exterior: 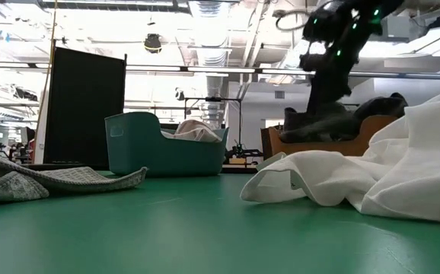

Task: Sort towels by color in basket
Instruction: Put the dark gray towel into the orange bin

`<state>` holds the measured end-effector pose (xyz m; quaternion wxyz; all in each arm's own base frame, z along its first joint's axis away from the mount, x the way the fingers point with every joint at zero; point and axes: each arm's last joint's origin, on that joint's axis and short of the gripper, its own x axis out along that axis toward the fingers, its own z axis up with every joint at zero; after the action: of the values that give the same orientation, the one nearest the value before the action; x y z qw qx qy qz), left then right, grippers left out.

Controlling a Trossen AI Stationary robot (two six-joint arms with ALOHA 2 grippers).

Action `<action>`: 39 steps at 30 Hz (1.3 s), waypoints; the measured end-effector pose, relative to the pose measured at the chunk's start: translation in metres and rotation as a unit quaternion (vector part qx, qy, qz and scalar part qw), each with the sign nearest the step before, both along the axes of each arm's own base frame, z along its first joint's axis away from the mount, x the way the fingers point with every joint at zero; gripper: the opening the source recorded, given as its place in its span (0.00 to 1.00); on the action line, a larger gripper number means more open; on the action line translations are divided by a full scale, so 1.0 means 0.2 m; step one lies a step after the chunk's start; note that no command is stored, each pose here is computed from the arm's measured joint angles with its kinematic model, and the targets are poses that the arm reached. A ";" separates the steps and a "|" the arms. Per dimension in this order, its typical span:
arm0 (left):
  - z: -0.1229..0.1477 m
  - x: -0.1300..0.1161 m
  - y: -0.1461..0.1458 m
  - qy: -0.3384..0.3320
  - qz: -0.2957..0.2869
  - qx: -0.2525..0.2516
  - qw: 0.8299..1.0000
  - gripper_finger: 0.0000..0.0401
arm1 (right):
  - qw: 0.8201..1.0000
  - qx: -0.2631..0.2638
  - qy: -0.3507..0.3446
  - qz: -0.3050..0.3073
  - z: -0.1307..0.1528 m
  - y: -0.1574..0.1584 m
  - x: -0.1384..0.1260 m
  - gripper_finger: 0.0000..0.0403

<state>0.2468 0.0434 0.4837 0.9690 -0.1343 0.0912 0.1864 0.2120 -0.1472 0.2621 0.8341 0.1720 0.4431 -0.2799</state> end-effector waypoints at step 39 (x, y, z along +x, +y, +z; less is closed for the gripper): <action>-0.03 -0.01 0.00 0.035 -0.003 -0.013 0.999 0.60 | 0.980 0.009 -0.071 -0.185 0.04 -0.51 -0.35 0.05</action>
<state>0.2448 0.0427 0.4769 0.9639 -0.1397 0.1274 0.1872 0.1419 -0.2486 0.2704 0.7958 0.2780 0.3456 -0.4123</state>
